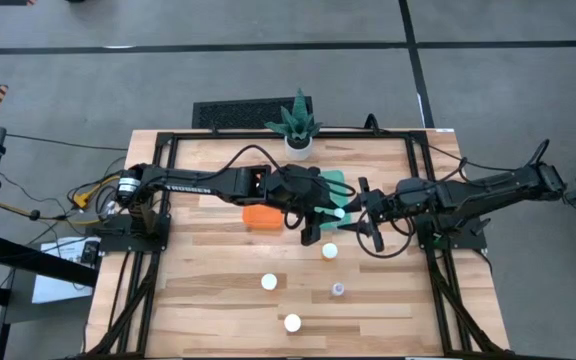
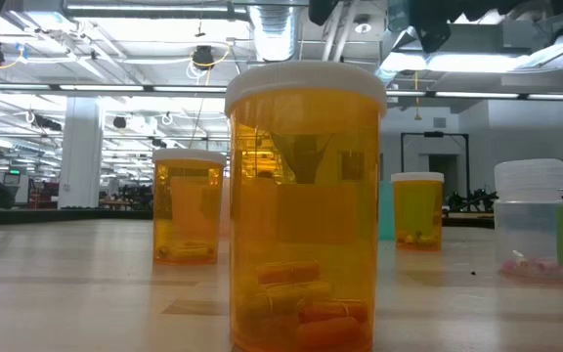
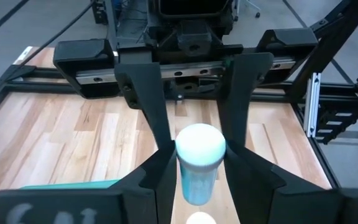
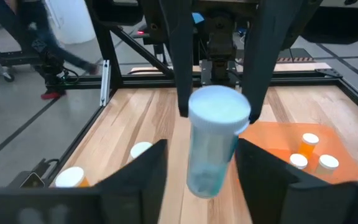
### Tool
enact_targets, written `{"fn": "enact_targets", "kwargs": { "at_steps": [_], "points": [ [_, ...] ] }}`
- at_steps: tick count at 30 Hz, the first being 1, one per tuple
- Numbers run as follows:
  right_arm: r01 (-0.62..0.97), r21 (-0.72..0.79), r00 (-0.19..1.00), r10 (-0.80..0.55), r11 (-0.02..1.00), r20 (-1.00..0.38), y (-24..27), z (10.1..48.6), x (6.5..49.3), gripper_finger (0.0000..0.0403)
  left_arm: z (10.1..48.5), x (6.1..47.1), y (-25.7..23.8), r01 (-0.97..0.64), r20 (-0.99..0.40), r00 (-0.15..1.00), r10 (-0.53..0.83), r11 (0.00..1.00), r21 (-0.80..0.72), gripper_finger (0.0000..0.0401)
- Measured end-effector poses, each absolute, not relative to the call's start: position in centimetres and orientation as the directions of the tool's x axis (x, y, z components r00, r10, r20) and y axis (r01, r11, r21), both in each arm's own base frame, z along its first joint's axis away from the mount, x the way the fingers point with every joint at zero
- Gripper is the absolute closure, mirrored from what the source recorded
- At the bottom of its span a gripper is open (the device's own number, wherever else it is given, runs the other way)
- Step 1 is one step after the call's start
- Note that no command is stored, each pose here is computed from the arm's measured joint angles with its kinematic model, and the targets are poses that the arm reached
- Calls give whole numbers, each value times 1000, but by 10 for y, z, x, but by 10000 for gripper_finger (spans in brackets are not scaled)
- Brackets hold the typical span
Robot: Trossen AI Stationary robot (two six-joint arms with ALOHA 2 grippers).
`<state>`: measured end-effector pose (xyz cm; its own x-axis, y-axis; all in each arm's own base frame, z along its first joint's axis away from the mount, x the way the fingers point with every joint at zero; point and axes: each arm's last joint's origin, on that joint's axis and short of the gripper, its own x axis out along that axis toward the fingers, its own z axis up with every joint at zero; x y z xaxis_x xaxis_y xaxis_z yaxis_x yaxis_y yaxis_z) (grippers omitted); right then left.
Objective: Pick and place medicine bottles into bin by pill shape (circle, oval)
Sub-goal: Put the blue pill bottle into the orange bin
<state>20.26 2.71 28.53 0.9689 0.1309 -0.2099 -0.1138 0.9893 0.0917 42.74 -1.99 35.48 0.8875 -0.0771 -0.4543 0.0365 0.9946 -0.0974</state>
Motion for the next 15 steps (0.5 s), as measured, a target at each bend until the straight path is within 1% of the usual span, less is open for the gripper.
{"fn": "enact_targets", "kwargs": {
  "at_steps": [3, 5, 11, 15],
  "points": [
    [-112, 92, 966, 130, 989, -225, 27, 284, 202, 164, 357, 427, -20, 36, -454, 888, -77, 995, -97, 286],
    [-107, 92, 961, 126, 990, -244, 26, 282, 202, 153, 361, 427, -20, 38, -443, 894, -75, 995, -93, 286],
    [-74, 93, 952, 98, 993, -289, 21, 278, 201, 148, 372, 424, -19, 18, -451, 891, -49, 997, -73, 287],
    [-44, 93, 948, 71, 995, -311, 14, 279, 193, 148, 373, 418, -18, -12, -516, 856, -24, 998, -67, 287]
  ]
}}
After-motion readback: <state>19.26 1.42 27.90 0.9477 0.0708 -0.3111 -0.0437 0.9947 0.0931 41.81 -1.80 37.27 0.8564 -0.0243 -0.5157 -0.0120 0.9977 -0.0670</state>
